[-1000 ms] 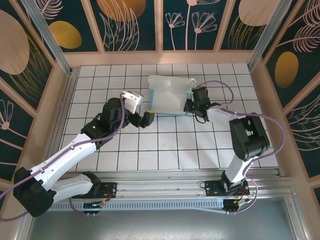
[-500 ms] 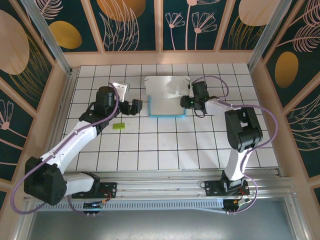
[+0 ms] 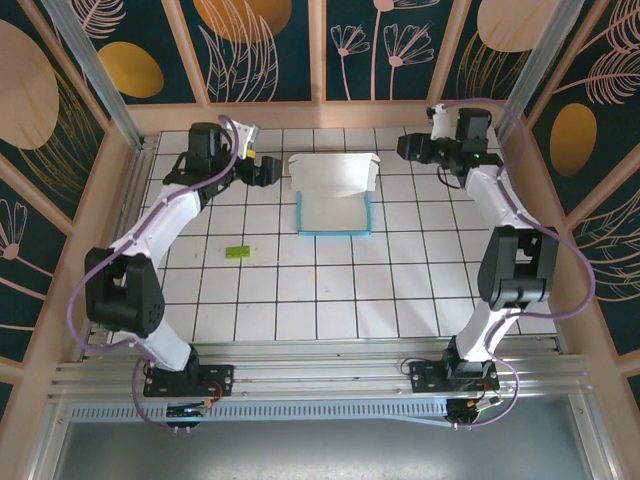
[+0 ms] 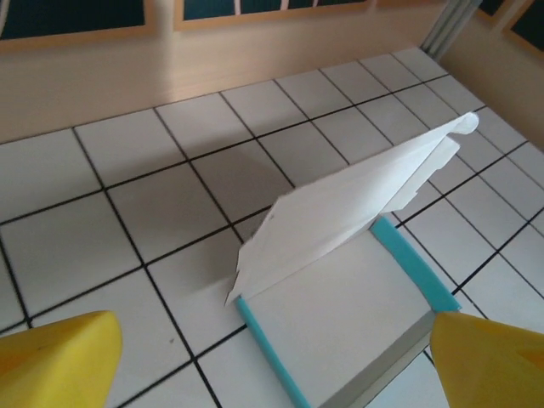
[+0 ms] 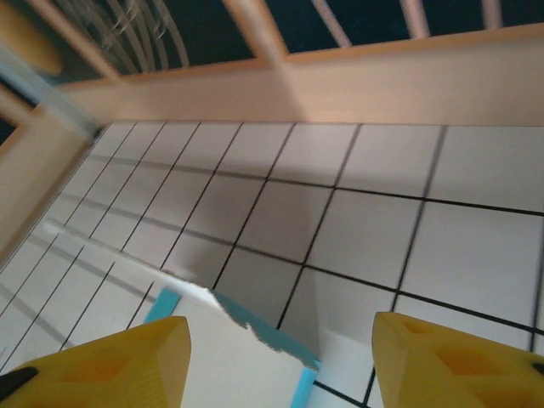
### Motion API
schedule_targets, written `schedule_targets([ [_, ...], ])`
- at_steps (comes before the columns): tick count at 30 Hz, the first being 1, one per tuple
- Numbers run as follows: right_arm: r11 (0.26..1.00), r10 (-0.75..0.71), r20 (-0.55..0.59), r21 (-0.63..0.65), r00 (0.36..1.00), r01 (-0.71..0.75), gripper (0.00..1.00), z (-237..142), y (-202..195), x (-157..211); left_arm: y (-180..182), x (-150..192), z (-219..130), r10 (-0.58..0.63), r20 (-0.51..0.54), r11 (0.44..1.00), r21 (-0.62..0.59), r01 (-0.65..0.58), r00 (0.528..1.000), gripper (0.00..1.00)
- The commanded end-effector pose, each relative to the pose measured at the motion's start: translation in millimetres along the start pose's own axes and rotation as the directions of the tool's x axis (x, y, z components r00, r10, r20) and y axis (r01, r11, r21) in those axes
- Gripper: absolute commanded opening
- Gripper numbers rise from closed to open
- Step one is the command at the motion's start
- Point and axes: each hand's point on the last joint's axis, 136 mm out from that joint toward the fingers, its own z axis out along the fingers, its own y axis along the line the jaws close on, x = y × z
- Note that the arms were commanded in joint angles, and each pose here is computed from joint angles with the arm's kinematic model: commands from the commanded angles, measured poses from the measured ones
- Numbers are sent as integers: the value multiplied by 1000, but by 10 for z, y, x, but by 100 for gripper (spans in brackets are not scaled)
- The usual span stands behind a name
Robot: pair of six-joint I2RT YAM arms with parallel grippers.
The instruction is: Fold the paper box
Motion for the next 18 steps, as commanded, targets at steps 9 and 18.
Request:
schedule_targets([
  [9,942,-208,-67,-284,976,181,74,242,270,405,-193,-261,179,138,2,972,194,-136,990,98],
  [18,950,-239,-119,-232,964,207,72,666,127,598,-123,138,313,150,-10,967,208,-144,989,99],
])
